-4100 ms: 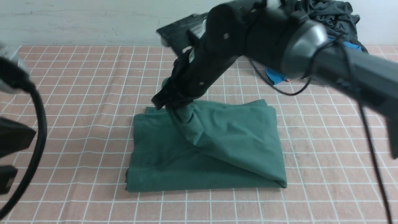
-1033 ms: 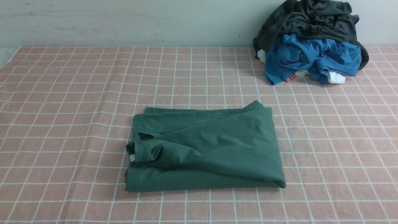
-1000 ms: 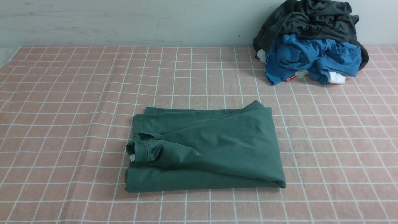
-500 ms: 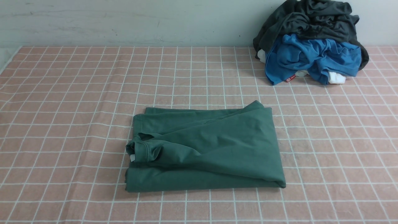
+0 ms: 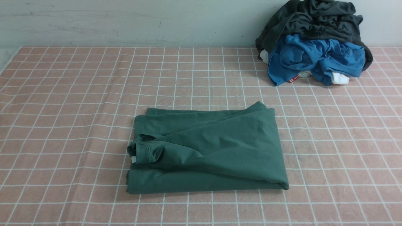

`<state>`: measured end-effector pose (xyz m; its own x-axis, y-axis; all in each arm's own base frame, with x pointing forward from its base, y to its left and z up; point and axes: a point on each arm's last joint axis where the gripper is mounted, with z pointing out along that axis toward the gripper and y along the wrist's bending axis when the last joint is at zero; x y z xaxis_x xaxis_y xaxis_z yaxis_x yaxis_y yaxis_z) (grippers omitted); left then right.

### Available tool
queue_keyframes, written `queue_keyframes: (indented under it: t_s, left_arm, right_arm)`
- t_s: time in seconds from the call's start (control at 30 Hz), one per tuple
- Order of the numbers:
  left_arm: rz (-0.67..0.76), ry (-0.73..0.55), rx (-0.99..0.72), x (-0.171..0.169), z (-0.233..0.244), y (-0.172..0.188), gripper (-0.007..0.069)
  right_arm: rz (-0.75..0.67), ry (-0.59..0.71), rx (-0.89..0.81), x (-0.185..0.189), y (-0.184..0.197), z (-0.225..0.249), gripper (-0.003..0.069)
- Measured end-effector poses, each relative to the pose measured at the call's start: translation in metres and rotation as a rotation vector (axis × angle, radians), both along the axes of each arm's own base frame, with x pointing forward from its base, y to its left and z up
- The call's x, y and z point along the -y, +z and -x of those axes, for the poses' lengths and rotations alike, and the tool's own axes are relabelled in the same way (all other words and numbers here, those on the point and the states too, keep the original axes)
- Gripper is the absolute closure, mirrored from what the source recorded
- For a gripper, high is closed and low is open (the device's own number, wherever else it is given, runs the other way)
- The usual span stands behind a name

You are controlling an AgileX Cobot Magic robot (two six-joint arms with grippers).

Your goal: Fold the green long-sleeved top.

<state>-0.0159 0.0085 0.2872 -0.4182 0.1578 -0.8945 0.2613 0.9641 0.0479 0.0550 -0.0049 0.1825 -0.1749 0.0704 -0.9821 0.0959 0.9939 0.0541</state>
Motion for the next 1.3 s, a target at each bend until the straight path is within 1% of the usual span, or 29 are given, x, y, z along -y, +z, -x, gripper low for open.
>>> queue_keyframes:
  t_s: [0.67, 0.73, 0.77, 0.8, 0.83, 0.93, 0.97, 1.03, 1.1, 1.13, 1.17, 1.2, 1.3]
  left_arm:
    - [0.001, 0.0, 0.002, 0.0, 0.0, 0.0, 0.0619]
    - [0.014, 0.001, 0.025, 0.001, -0.002, 0.001, 0.0619]
    - [0.036, 0.002, 0.074, 0.003, -0.007, 0.002, 0.0619]
    - [0.039, 0.002, 0.085, 0.003, -0.007, 0.003, 0.0619]
    - [0.062, 0.013, 0.168, 0.006, -0.015, 0.003, 0.0619]
    - [0.067, 0.078, 0.292, 0.009, -0.031, -0.005, 0.0619]
    - [0.067, 0.077, 0.3, 0.01, -0.032, -0.005, 0.0619]
    - [0.051, 0.17, 0.366, 0.01, -0.048, -0.026, 0.0619]
    - [0.053, 0.22, 0.368, 0.009, -0.056, -0.044, 0.0619]
    - [0.053, 0.249, 0.356, 0.008, -0.06, -0.054, 0.0619]
    - [0.051, 0.255, 0.349, 0.008, -0.06, -0.057, 0.0619]
    - [0.065, 0.288, 0.312, 0.007, -0.064, -0.074, 0.0619]
    - [0.06, 0.302, 0.24, 0.006, -0.068, -0.098, 0.0619]
  right_arm:
    - [0.0, 0.0, -0.001, 0.0, 0.0, 0.0, 0.0673]
    - [0.0, 0.0, -0.001, 0.0, 0.0, 0.0, 0.0673]
    - [0.0, 0.0, -0.002, 0.0, 0.0, 0.0, 0.0673]
    - [0.0, 0.0, -0.002, 0.0, 0.0, 0.0, 0.0673]
    - [0.0, 0.0, -0.002, 0.0, 0.0, 0.0, 0.0673]
    - [0.0, 0.0, -0.002, 0.0, 0.0, 0.0, 0.0673]
    - [0.0, 0.0, -0.002, 0.0, 0.0, 0.0, 0.0673]
    - [0.0, 0.0, -0.002, 0.0, 0.0, 0.0, 0.0673]
    - [0.0, 0.0, -0.002, 0.0, 0.0, 0.0, 0.0673]
    - [0.0, 0.0, -0.002, 0.0, 0.0, 0.0, 0.0673]
    - [0.0, 0.0, -0.002, 0.0, 0.0, 0.0, 0.0673]
    - [0.0, 0.0, -0.002, 0.0, 0.0, 0.0, 0.0673]
    - [0.0, 0.0, -0.002, 0.0, 0.0, 0.0, 0.0673]
